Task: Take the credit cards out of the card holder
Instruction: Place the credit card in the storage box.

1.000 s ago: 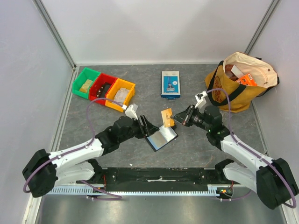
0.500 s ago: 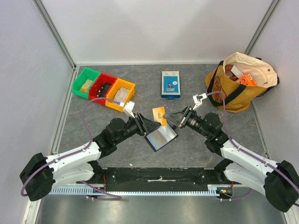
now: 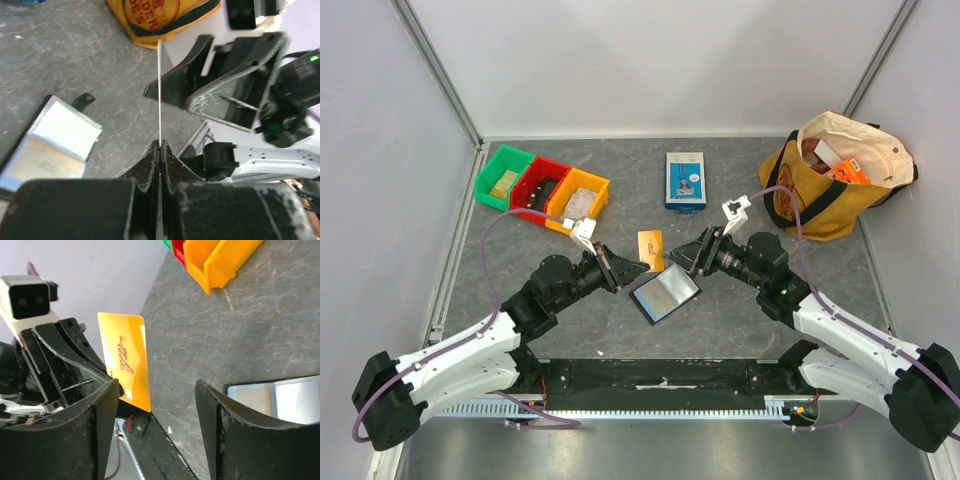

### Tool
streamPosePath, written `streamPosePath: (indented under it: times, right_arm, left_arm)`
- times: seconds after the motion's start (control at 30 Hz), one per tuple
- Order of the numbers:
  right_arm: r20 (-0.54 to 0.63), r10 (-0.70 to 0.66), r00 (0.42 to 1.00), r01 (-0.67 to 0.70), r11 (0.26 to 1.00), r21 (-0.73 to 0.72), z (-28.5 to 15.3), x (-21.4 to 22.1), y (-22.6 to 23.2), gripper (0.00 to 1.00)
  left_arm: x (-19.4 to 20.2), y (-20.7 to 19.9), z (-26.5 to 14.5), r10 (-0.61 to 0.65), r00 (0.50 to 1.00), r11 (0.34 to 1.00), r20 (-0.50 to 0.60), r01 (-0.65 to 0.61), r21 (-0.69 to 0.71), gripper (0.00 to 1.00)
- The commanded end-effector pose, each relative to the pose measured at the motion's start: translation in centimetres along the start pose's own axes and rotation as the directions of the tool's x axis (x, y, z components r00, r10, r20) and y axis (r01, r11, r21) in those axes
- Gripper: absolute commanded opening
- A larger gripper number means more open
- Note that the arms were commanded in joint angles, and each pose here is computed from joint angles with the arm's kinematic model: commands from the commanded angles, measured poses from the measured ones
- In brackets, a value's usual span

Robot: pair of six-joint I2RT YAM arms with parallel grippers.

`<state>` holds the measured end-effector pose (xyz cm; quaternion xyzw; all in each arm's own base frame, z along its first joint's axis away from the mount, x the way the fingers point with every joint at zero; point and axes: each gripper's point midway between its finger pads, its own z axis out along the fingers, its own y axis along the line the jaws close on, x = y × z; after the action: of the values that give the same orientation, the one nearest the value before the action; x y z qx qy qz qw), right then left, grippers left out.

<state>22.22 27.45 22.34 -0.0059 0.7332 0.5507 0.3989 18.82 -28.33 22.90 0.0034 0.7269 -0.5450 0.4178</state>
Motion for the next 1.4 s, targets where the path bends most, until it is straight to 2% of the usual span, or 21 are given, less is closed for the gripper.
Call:
streamPosePath:
  times: [0.0, 0.1, 0.13, 0.17, 0.23, 0.3, 0.37, 0.53, 0.6, 0.7, 0.83, 1.03, 1.1, 1.17, 1.3, 1.33, 1.37]
  right_arm:
    - [-0.085, -0.246, 0.966, 0.254, 0.961, 0.107, -0.5, -1.5, 0.0, 0.76]
    - [-0.122, -0.317, 0.940, 0.335, 0.927, 0.169, -1.1, -2.7, 0.0, 0.85]
    - [-0.113, -0.337, 0.935, 0.352, 0.922, 0.162, -1.4, -3.1, 0.5, 0.94]
    - [-0.095, -0.363, 0.927, 0.373, 0.918, 0.136, -1.6, -3.4, 1.2, 0.98]
    - [-0.028, -0.447, 0.894, 0.447, 0.891, 0.076, -2.4, -4.2, 2.6, 0.98]
    - [0.014, -0.509, 0.861, 0.508, 0.861, 0.023, -2.9, -4.4, 3.7, 0.98]
    - [0.015, -0.548, 0.837, 0.548, 0.836, -0.028, -3.0, -4.2, 4.6, 0.98]
    - [-0.121, -0.640, 0.759, 0.614, 0.765, -0.195, -2.1, -2.2, 5.8, 0.83]
    - [-0.159, -0.676, 0.719, 0.628, 0.731, -0.269, -2.1, -1.5, 6.5, 0.82]
    - [-0.147, -0.733, 0.664, 0.658, 0.666, -0.351, -2.3, -1.3, 7.6, 0.82]
    - [-0.157, -0.762, 0.628, 0.640, 0.620, -0.454, -2.6, -0.4, 8.7, 0.82]
    - [-0.183, -0.768, 0.613, 0.602, 0.605, -0.521, -2.4, 0.9, 9.0, 0.79]
    - [-0.195, -0.769, 0.609, 0.593, 0.604, -0.532, -2.3, 1.3, 8.9, 0.72]
    - [-0.202, -0.771, 0.604, 0.595, 0.605, -0.529, -2.3, 1.4, 8.6, 0.58]
    - [-0.190, -0.779, 0.598, 0.607, 0.595, -0.527, -2.5, 1.3, 8.7, 0.09]
    - [-0.188, -0.777, 0.601, 0.612, 0.598, -0.517, -2.6, 1.2, 8.7, 0.00]
    - [-0.188, -0.772, 0.607, 0.617, 0.607, -0.502, -2.5, 1.0, 8.6, 0.00]
  left_arm:
    - [-1.1, 0.6, -1.0, 0.155, 0.986, 0.984, -0.063, -0.160, -0.082, 0.02]
    - [-1.7, 0.8, -1.4, 0.206, 0.970, 0.963, -0.126, -0.224, -0.152, 0.02]
    - [-2.0, 0.8, -1.5, 0.216, 0.967, 0.956, -0.138, -0.238, -0.169, 0.02]
    - [-2.1, 0.7, -1.5, 0.226, 0.962, 0.950, -0.154, -0.253, -0.185, 0.03]
    - [-2.7, 0.5, -1.6, 0.237, 0.956, 0.940, -0.170, -0.270, -0.209, 0.05]
    - [-2.7, 0.1, -1.7, 0.266, 0.944, 0.934, -0.194, -0.302, -0.191, 0.05]
    - [-2.4, -0.9, -2.0, 0.327, 0.918, 0.926, -0.225, -0.358, -0.116, 0.06]
    - [-0.8, -2.9, -2.6, 0.467, 0.826, 0.881, -0.316, -0.467, 0.080, 0.02]
    - [0.1, -3.0, -2.9, 0.494, 0.784, 0.865, -0.377, -0.485, 0.125, 0.02]
    - [0.9, -3.5, -3.4, 0.547, 0.713, 0.834, -0.440, -0.509, 0.212, 0.02]
    - [1.1, -4.1, -3.8, 0.597, 0.657, 0.800, -0.461, -0.531, 0.279, 0.02]
    - [1.3, -5.0, -4.3, 0.642, 0.598, 0.765, -0.480, -0.538, 0.353, 0.02]
    - [1.3, -4.9, -4.3, 0.646, 0.585, 0.761, -0.491, -0.542, 0.356, 0.02]
    - [1.6, -4.7, -4.4, 0.642, 0.571, 0.763, -0.512, -0.534, 0.363, 0.02]
    - [1.7, -3.4, -4.4, 0.617, 0.565, 0.777, -0.547, -0.548, 0.310, 0.02]
    - [1.6, -3.1, -4.3, 0.609, 0.570, 0.780, -0.551, -0.555, 0.288, 0.03]
    - [1.2, -2.9, -4.1, 0.596, 0.587, 0.787, -0.547, -0.564, 0.252, 0.07]
